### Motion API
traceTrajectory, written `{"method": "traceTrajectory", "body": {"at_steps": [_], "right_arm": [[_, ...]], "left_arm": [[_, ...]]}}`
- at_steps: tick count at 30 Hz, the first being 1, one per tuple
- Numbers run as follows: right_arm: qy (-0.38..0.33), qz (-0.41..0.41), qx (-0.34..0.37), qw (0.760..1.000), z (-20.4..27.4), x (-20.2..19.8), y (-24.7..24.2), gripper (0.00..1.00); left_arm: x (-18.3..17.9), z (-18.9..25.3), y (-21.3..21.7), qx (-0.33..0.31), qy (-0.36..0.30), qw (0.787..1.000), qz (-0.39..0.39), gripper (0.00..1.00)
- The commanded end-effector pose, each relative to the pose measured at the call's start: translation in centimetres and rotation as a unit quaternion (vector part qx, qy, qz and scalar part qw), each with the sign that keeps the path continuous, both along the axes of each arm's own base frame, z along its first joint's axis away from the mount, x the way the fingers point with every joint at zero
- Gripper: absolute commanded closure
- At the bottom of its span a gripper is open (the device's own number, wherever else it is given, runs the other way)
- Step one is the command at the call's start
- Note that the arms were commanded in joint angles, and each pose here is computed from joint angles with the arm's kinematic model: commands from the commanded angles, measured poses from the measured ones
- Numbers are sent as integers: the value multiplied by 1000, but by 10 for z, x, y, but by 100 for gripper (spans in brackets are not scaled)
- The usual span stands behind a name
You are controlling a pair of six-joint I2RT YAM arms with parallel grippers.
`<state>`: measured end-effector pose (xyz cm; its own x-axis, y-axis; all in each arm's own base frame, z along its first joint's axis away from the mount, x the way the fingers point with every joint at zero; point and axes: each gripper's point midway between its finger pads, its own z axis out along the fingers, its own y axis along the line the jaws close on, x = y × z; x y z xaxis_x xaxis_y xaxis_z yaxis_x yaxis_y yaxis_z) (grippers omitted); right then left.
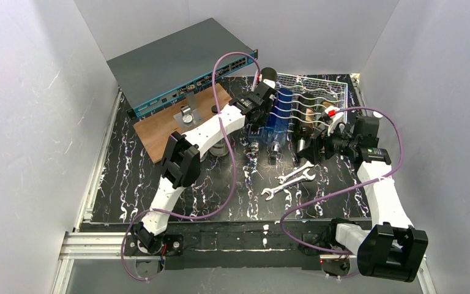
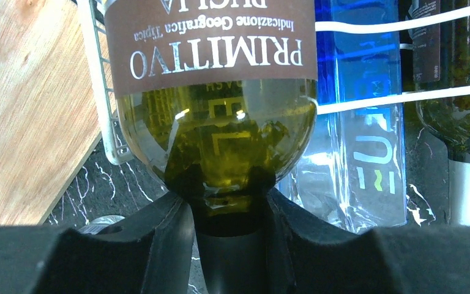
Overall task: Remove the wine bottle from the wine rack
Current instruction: Pick up the wine bottle from the wine rack.
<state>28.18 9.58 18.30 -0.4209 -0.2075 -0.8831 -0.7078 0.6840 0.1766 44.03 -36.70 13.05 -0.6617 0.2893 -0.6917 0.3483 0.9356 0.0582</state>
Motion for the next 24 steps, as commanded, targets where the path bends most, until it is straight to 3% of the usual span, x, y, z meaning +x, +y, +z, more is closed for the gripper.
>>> {"method": "traceTrajectory", "body": {"at_steps": [1, 3, 24], "right_arm": [[-26, 3, -7, 1000, 9, 2, -1, 1], [-27, 3, -8, 1000, 9, 2, -1, 2], [-25, 3, -10, 1000, 6, 2, -1, 2]], "left_arm": [[6, 8, -2, -3, -13, 1000, -8, 89], [6, 13, -3, -6, -17, 1000, -10, 100], [8, 112, -16, -68, -134, 987, -58, 100]]}}
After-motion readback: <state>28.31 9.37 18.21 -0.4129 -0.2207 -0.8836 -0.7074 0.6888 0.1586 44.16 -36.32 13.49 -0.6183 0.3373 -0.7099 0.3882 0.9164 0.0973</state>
